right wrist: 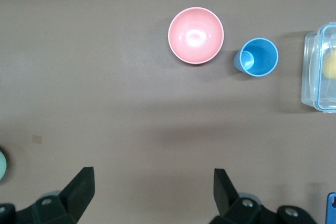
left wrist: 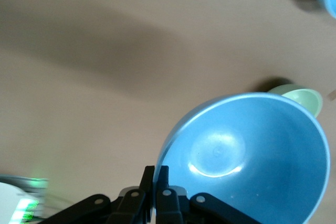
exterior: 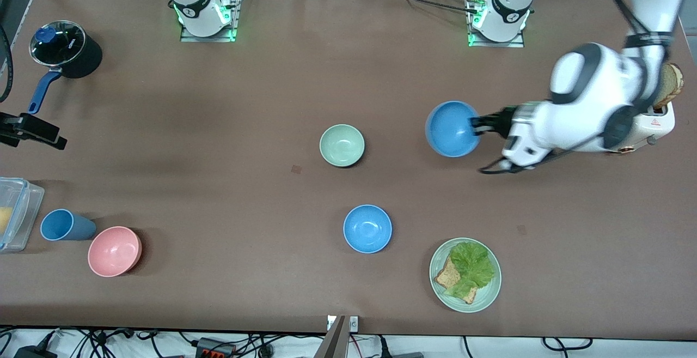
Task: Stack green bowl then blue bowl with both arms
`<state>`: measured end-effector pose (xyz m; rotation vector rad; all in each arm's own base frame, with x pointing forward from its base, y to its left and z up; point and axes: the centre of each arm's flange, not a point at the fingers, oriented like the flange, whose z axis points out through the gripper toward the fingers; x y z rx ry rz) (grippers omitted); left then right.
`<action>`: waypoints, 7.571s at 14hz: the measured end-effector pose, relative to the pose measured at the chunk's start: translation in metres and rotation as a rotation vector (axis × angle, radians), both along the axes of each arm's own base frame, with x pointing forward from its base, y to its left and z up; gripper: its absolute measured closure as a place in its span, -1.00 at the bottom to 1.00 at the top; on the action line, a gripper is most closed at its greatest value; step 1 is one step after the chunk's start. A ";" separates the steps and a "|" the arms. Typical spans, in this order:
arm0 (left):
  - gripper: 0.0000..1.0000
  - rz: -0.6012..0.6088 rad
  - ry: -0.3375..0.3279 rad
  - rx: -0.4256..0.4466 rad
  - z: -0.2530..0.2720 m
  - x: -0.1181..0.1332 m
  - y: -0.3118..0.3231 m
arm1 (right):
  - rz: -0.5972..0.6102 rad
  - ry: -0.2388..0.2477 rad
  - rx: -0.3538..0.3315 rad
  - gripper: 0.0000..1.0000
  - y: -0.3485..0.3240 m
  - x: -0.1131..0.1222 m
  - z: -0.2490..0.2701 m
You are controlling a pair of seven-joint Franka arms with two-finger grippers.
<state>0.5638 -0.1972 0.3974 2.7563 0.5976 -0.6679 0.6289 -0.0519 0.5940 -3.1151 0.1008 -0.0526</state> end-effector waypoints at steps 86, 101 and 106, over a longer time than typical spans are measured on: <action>-1.00 -0.292 -0.326 0.282 0.161 0.017 0.173 | 0.016 -0.008 -0.023 -1.00 0.008 -0.060 -0.009; -1.00 -0.378 -0.441 0.235 0.180 0.011 0.185 | 0.018 -0.011 -0.034 -1.00 0.007 -0.060 -0.008; -1.00 -0.397 -0.451 0.221 0.183 0.009 0.183 | 0.018 -0.012 -0.039 -1.00 0.007 -0.060 -0.008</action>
